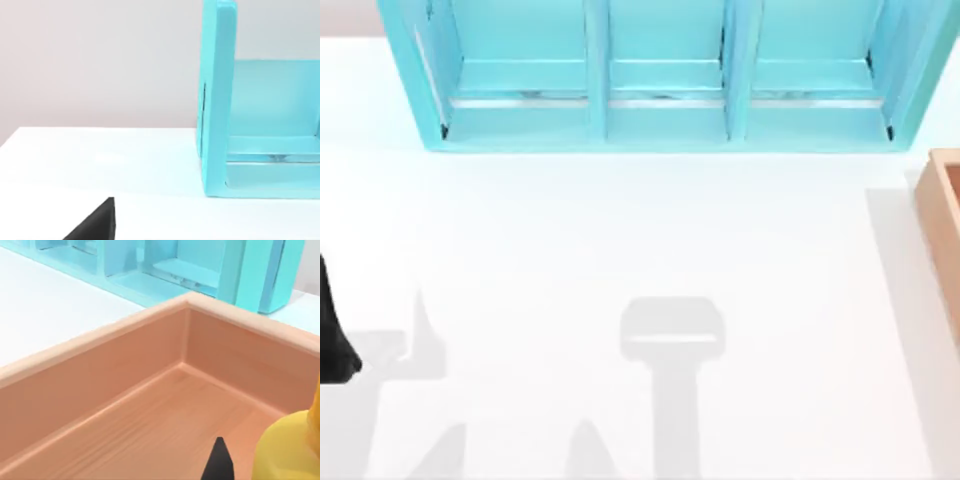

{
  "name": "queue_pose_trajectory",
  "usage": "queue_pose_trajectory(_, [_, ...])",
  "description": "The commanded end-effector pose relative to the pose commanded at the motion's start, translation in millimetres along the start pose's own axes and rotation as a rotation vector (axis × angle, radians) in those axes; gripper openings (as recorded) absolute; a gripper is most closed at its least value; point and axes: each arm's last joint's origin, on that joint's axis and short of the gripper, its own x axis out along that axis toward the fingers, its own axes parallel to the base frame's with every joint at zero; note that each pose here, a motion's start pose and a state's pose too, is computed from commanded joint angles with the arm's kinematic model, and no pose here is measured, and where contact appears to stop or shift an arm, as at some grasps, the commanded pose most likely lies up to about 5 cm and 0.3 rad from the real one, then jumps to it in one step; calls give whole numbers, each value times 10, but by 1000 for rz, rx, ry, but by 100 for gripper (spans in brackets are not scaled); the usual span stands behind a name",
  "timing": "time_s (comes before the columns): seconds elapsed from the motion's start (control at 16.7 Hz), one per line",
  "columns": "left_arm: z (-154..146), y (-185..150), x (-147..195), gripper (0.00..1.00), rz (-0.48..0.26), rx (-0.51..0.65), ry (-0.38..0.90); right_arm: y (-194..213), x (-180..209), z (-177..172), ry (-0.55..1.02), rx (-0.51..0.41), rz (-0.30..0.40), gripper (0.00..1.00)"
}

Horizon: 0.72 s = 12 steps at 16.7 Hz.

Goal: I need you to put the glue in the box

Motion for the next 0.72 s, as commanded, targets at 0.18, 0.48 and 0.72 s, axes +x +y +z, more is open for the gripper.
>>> queue_pose_trajectory(0.18, [0,0,0,100,0,0,0,19,125,-16,-22,21,17,0])
queue_pose_trajectory(0.48, [0,0,0,100,0,0,0,76,294,-26,-50,55,58,0])
queue_pose_trajectory(0.72, [0,0,0,100,0,0,0,91,325,-27,-55,63,68,0])
